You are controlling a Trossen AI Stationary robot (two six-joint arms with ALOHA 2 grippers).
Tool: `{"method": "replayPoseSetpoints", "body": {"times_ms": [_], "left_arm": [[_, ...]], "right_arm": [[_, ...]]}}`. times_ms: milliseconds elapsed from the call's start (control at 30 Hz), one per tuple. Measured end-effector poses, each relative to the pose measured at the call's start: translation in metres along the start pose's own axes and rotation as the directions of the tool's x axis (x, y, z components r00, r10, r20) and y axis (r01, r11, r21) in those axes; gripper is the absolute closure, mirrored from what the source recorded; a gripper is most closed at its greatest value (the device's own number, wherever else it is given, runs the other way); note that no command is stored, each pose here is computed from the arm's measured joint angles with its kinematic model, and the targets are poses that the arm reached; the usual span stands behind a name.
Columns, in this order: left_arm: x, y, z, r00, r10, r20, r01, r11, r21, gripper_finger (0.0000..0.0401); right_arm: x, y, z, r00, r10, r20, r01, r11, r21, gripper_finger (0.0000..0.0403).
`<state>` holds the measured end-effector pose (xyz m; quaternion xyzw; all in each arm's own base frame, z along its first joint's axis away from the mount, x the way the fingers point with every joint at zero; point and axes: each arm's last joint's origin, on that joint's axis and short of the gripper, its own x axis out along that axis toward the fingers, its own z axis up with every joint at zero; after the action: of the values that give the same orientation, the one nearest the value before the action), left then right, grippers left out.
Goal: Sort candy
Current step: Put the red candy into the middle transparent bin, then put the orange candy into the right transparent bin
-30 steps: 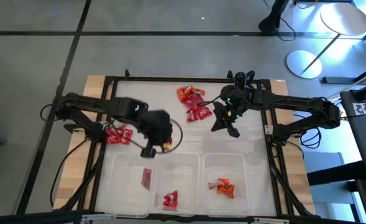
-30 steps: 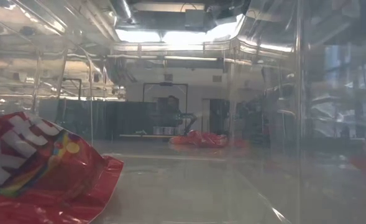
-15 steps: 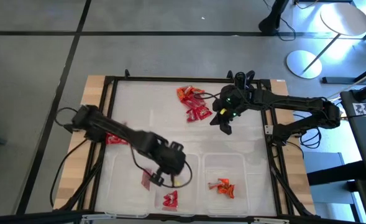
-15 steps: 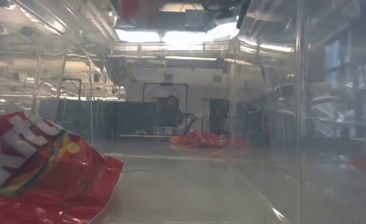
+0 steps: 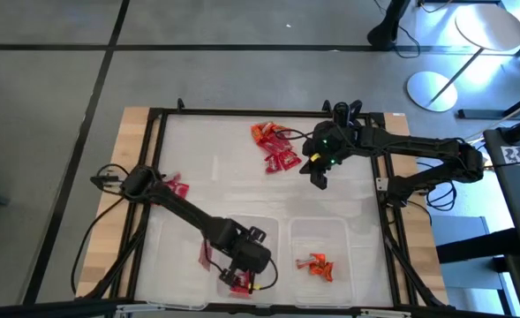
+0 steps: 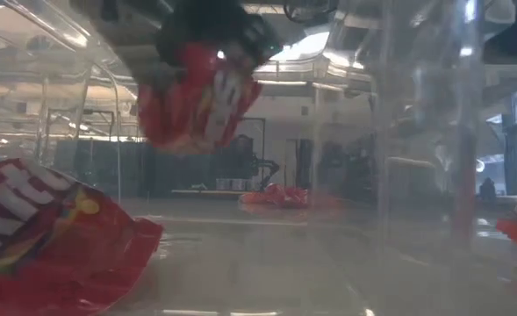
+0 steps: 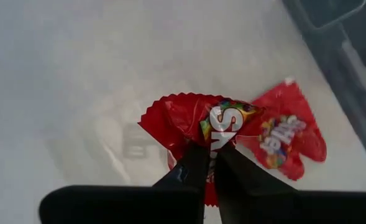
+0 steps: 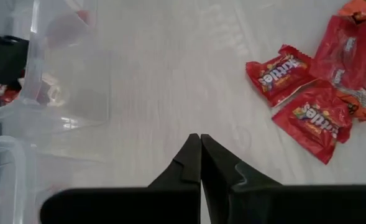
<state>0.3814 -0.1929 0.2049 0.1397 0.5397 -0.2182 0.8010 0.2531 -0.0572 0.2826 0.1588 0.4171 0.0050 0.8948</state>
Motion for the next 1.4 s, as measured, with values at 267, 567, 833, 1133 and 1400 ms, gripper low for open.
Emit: {"method": "replayPoseSetpoints", "body": {"times_ms": [267,567,833,1133,1400], "left_arm": [[-0.006,-0.009,0.004,0.999,0.013,0.034,-0.011,0.997,-0.07,0.0297],[-0.021,-0.006,0.007,0.997,0.019,0.076,-0.009,0.991,-0.133,0.0215],[-0.078,0.006,0.014,0.998,0.033,0.056,-0.024,0.986,-0.163,0.021],[-0.181,0.029,-0.015,0.992,0.127,0.024,-0.116,0.953,-0.278,0.0224],[-0.236,0.064,-0.07,0.975,0.164,-0.151,-0.216,0.862,-0.458,0.0219]], "right_arm": [[0.0,0.0,0.0,1.0,0.008,0.0,-0.008,0.999,0.046,0.04],[0.0,0.001,-0.001,1.0,0.017,-0.007,-0.017,0.999,0.05,0.04],[0.0,0.001,-0.001,1.0,0.019,-0.008,-0.018,0.999,0.05,0.04],[0.0,0.001,0.0,1.0,0.03,-0.005,-0.03,0.999,0.041,0.04],[0.0,0.004,-0.002,0.992,0.122,-0.023,-0.123,0.992,-0.009,0.04]]}}
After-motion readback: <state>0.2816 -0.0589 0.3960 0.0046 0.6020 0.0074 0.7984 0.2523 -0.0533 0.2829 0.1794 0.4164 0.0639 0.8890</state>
